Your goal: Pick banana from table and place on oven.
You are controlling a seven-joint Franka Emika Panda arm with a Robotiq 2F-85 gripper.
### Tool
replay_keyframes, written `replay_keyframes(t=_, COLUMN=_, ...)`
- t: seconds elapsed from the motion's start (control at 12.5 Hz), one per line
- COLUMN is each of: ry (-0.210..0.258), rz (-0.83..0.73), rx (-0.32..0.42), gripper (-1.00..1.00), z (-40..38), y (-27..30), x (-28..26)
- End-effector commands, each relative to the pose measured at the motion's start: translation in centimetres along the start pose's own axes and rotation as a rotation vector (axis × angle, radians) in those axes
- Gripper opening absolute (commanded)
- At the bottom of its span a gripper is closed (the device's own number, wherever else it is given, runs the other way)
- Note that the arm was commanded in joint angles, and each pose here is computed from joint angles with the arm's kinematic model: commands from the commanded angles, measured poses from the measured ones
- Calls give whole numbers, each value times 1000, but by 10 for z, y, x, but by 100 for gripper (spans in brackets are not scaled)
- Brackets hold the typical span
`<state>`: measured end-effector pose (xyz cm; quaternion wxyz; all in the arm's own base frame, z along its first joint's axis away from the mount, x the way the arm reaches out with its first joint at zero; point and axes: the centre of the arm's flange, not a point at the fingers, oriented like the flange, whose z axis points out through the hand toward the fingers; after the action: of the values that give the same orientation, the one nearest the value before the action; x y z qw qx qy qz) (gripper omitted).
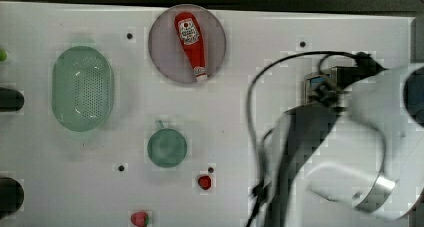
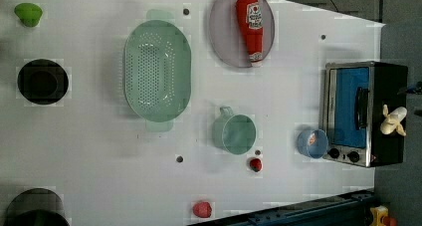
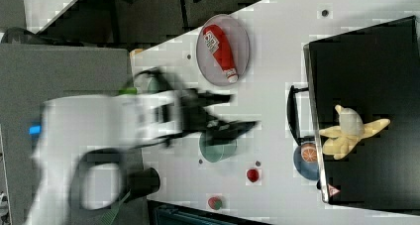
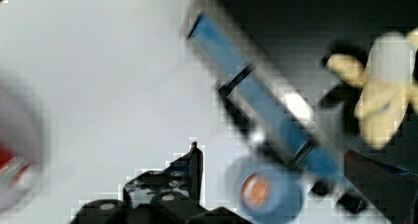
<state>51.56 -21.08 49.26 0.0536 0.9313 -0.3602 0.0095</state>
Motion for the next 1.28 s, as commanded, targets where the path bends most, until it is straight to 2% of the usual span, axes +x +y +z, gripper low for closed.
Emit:
replay_keyframes(t=0.08, ry=-3, rz=242, rx=41, gripper=100, z=-76, y=-71, x=-67)
replay_keyframes(t=0.24, ry=19, rz=402, rx=78, gripper=100, z=-105, y=-89, x=-99)
replay_keyframes(t=0.32, ry=29, rz=425, rx=92, gripper=100, z=-115, y=-96, x=-114)
replay_keyframes(t=0.56, ry=32, rz=396, rx=105, gripper=100, z=-125, y=-98, x=-147)
replay_keyframes(t=0.8, ry=9, rz=367, rx=110, gripper=100, z=-119, y=-85, x=-158)
replay_keyframes(t=0.96, ry=6, rz=312, rx=109, gripper=100, z=-118, y=-77, x=-164)
replay_keyframes(t=1.28, ry=-1, rz=316, rx=105, gripper=100, z=-117, y=-72, x=-165)
